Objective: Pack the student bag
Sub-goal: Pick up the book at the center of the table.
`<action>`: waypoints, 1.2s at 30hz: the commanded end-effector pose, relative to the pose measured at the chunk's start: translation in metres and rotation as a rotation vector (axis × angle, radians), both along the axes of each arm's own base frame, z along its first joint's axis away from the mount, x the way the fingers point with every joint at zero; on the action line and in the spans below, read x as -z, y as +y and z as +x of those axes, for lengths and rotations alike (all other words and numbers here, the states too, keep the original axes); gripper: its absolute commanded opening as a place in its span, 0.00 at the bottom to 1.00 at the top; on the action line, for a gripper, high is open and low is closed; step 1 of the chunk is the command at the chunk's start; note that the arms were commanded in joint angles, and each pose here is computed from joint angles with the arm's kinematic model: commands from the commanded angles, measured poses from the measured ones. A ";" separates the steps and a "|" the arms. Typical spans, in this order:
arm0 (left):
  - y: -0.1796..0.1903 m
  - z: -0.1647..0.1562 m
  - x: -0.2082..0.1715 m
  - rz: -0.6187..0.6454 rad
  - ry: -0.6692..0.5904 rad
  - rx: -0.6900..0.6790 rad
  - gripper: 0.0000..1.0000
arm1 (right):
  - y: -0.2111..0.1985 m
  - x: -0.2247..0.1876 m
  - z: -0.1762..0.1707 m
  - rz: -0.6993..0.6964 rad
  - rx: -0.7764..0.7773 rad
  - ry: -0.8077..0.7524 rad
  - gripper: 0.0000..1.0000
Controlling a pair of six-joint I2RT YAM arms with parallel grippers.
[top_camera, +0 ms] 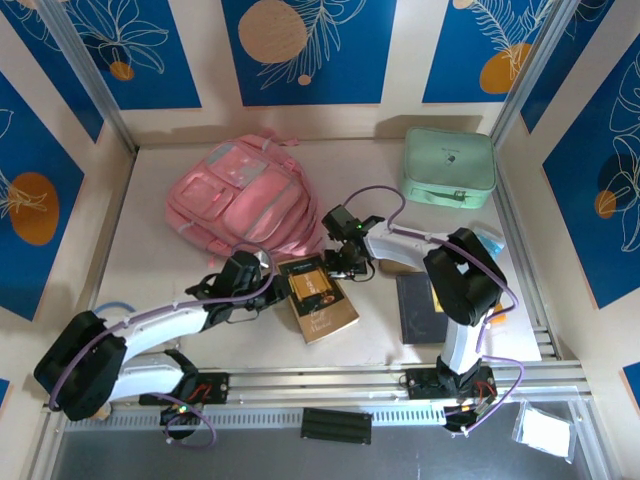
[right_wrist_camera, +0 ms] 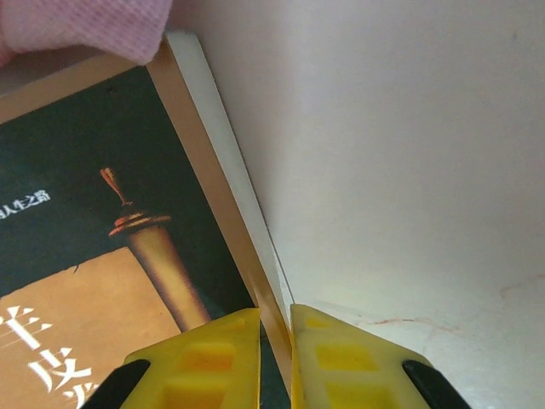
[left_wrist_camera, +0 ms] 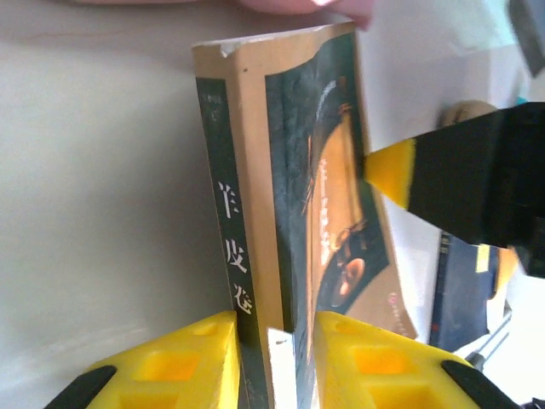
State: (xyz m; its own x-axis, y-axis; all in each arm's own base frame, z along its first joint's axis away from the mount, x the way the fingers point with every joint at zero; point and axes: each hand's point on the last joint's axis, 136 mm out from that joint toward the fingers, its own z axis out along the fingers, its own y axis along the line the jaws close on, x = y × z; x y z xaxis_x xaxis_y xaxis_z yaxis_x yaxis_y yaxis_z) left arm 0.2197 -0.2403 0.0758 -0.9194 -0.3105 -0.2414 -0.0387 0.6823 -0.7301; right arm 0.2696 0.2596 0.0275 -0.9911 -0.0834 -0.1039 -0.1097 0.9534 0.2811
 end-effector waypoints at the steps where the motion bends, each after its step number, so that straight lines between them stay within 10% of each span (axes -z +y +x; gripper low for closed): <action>1: -0.036 0.001 -0.047 -0.177 -0.154 0.126 0.29 | -0.006 0.018 -0.025 -0.020 0.018 0.096 0.13; 22: -0.035 0.018 -0.036 -0.133 -0.169 0.061 0.15 | -0.019 0.003 -0.009 0.027 0.100 0.038 0.16; 26: -0.029 0.020 -0.058 -0.113 -0.217 0.054 0.00 | -0.023 -0.024 0.007 0.120 0.145 -0.050 0.29; 36: -0.027 0.066 -0.150 -0.114 -0.367 0.025 0.00 | -0.039 -0.128 0.042 0.545 0.245 -0.299 0.75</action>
State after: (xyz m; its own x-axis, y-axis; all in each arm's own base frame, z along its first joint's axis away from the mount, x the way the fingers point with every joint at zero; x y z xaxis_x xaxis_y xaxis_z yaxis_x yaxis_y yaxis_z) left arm 0.2591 -0.2706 0.1785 -0.8507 -0.2920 -0.4371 0.1889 0.6061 -0.7726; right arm 0.3059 0.2108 0.1238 -0.9142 0.2548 -0.3151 0.0113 0.7935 0.6085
